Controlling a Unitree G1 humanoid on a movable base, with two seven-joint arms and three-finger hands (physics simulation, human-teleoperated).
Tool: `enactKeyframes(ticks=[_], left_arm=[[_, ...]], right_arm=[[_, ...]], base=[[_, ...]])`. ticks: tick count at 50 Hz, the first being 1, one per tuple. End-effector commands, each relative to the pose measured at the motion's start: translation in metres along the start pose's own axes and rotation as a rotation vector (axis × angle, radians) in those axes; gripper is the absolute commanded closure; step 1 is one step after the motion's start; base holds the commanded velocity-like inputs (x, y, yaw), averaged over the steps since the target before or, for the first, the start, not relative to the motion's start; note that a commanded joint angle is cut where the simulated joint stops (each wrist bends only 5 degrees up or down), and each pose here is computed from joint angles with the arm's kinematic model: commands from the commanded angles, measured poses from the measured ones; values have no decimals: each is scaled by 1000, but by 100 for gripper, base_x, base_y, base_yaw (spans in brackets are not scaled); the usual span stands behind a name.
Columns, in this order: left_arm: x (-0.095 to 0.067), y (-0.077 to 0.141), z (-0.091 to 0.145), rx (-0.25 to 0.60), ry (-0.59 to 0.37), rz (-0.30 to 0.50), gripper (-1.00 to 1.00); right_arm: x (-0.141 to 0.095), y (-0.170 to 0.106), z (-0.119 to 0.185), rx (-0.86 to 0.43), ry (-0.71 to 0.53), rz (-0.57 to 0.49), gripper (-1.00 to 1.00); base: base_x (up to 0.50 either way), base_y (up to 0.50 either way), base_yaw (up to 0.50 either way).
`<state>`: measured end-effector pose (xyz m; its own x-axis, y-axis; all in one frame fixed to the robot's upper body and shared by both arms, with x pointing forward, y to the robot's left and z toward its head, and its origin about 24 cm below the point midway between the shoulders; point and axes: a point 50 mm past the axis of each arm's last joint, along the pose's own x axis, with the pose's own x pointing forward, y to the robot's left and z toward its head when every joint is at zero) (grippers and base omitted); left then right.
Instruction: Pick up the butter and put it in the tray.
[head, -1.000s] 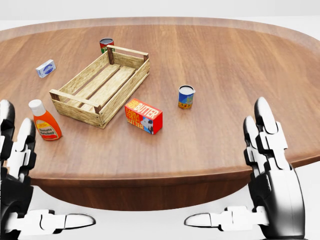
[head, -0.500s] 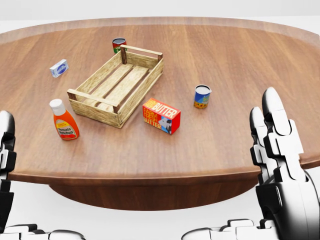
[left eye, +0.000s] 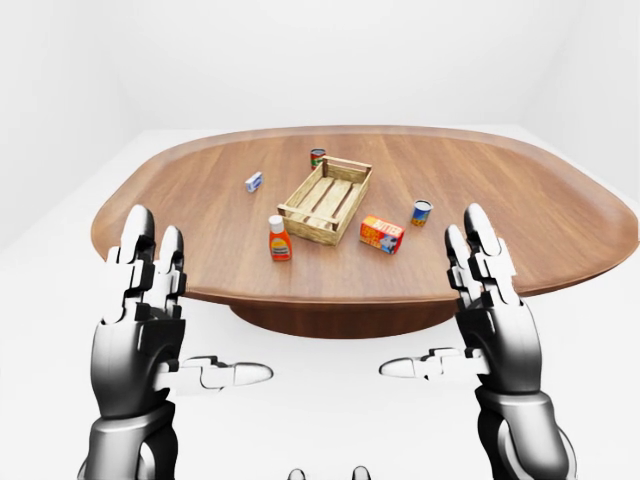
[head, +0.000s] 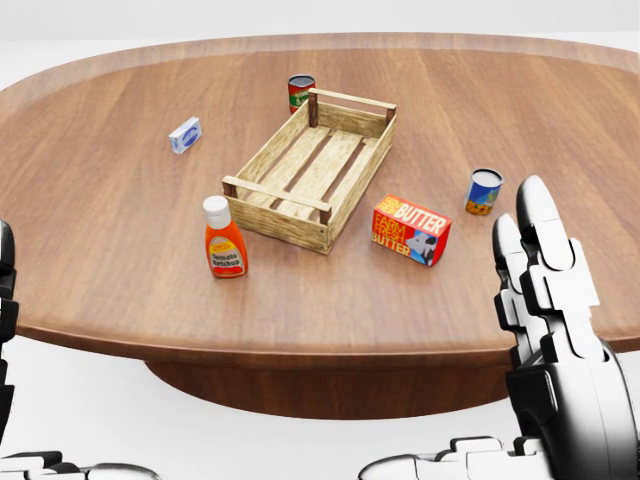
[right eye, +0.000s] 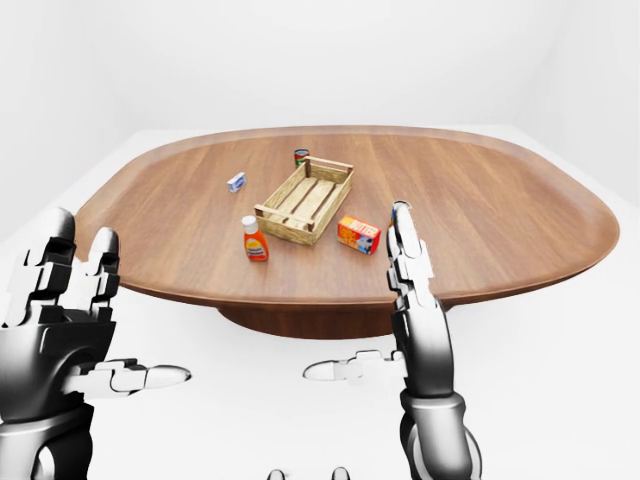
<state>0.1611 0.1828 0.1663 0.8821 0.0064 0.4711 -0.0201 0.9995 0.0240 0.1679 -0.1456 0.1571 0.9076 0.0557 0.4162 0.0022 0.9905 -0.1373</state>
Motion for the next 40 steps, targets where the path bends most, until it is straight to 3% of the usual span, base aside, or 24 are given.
enactKeyframes(ticks=[1,4,12,40], left_arm=[[1,1,0,3,-4,5,-100],[0,2,2,3,-11,6,-100],[0,2,1,4,-7,4,-100],[0,3,6,7,-25,7,-100]], right_arm=[[1,2,-3,3,11,4,-98],[4,0,1,58,-19,-35,-98],[1,-2,7,75,-37,-18,-98],[0,-3,8,83,-42,-18,-98]], base=[[0,9,0],[0,0,0],[6,0,0],[49,0,0]])
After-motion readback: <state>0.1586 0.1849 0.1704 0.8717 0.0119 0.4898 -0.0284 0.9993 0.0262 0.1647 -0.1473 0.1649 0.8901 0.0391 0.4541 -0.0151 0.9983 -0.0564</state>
